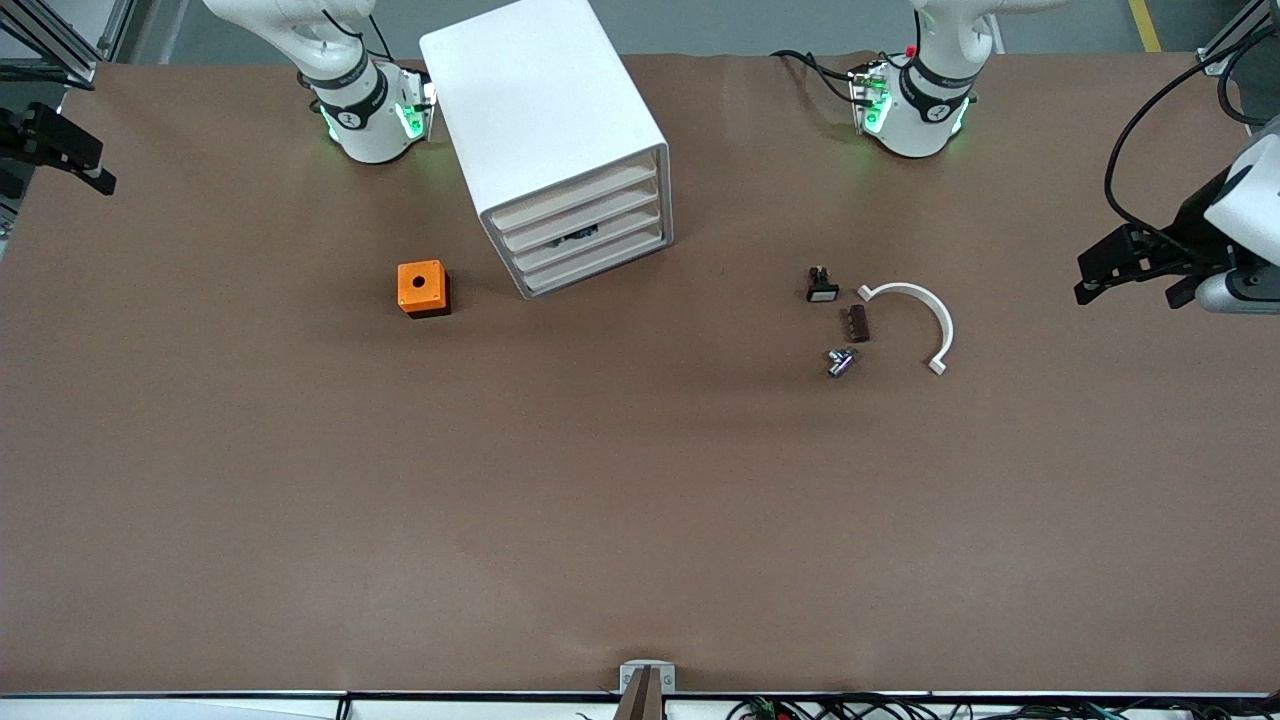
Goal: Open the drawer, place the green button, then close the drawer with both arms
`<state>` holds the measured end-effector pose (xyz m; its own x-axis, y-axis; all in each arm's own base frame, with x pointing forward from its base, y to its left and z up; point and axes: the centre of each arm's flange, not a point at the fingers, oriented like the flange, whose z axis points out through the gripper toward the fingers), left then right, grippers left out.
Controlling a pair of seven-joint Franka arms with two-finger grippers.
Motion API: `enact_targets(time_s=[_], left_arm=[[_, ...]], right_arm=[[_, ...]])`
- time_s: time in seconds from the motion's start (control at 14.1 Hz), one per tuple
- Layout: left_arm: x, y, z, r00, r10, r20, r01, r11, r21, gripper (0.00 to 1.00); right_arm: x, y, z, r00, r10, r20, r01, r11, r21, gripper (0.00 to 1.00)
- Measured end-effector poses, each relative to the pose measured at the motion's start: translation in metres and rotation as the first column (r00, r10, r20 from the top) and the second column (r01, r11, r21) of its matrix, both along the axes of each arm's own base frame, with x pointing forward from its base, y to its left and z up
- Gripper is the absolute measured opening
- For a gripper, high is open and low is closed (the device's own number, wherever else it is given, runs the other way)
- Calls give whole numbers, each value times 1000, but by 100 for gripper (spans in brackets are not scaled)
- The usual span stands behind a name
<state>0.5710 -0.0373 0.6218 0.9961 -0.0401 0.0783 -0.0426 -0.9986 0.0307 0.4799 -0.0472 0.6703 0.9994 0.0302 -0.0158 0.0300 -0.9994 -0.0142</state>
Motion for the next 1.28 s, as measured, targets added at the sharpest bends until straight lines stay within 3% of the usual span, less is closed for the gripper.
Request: enact_targets(time_s=[1.28], left_arm=[[-1, -4, 4, 1000, 19, -20, -19, 1000, -1, 100]], right_arm=[[0, -1, 0, 1000, -2, -4, 2, 1000, 1, 100]])
